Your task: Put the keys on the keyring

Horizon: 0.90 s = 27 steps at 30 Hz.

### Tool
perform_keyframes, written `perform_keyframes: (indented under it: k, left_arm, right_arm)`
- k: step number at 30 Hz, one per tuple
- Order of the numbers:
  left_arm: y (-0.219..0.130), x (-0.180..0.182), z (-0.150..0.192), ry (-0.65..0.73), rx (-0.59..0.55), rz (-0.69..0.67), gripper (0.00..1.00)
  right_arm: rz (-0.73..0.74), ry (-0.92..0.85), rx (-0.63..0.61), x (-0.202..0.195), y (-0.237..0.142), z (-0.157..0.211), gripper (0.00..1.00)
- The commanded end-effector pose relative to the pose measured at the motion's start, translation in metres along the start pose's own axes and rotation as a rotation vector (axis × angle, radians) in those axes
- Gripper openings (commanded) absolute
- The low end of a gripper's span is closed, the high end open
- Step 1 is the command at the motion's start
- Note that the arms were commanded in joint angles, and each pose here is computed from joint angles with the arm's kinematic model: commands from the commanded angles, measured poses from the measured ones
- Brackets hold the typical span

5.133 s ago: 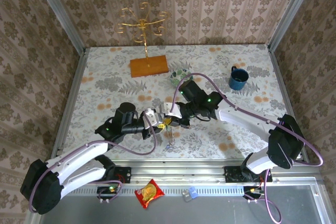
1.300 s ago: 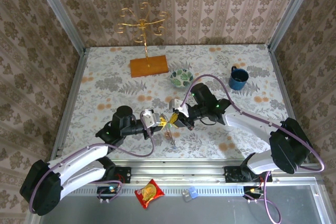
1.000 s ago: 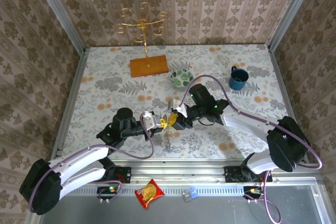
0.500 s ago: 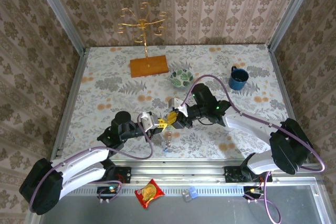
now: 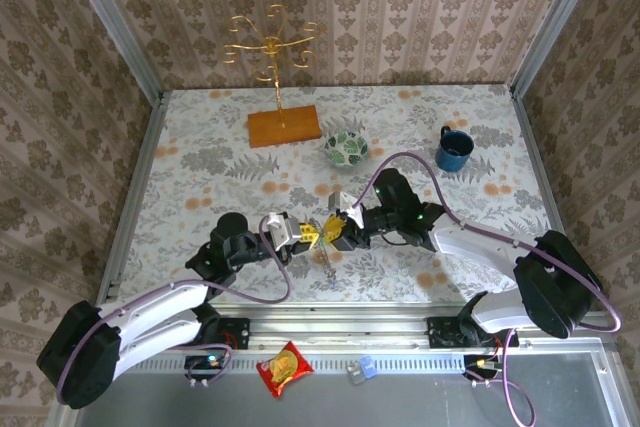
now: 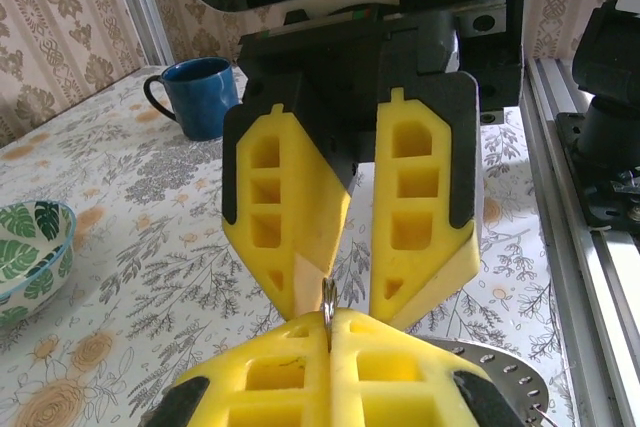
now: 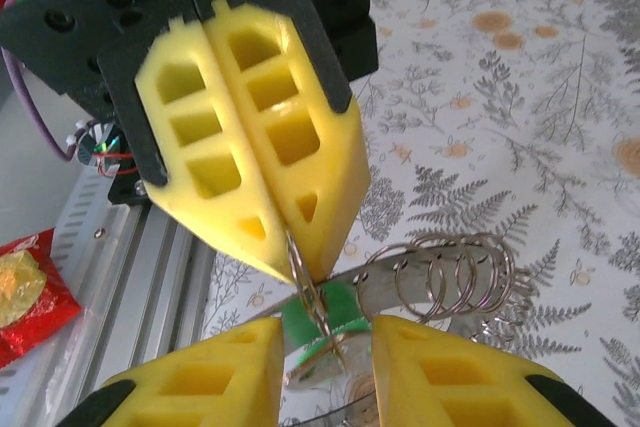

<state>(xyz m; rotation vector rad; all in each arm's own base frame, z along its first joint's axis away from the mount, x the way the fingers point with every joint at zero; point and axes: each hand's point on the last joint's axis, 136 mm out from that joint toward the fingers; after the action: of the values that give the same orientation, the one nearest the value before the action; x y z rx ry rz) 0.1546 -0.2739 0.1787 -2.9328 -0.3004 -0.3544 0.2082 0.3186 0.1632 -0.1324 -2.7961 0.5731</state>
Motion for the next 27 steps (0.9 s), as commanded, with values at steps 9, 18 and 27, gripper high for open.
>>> perform_keyframes:
  k: [9,18,27]
  left_arm:
    - [0.001,0.002,-0.017,0.025,-0.067,-0.002,0.0]
    - [0.001,0.01,0.007,0.029,0.12,-0.027,0.28]
    - [0.001,0.008,0.007,0.074,0.214,0.038,0.22]
  right_arm:
    - [-0.041,-0.025,-0.059,0.002,0.002,-0.022,0.08]
    - [-0.024,-0.07,0.04,0.006,-0.004,-0.018,0.0]
    - [0.001,-0.142,0.308,0.006,0.002,0.007,0.0]
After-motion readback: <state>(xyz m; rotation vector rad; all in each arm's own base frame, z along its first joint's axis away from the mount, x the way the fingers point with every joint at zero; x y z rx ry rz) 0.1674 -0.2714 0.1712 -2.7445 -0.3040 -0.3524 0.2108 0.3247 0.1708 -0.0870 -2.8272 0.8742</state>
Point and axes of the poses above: each hand's point on the last joint's axis, 136 mm out from that joint toward the fingers, its own y axis out along the fingers, its own x axis along the line the jaws close on, z = x × y, and after that the axes turned 9 degrees about y, right-handed
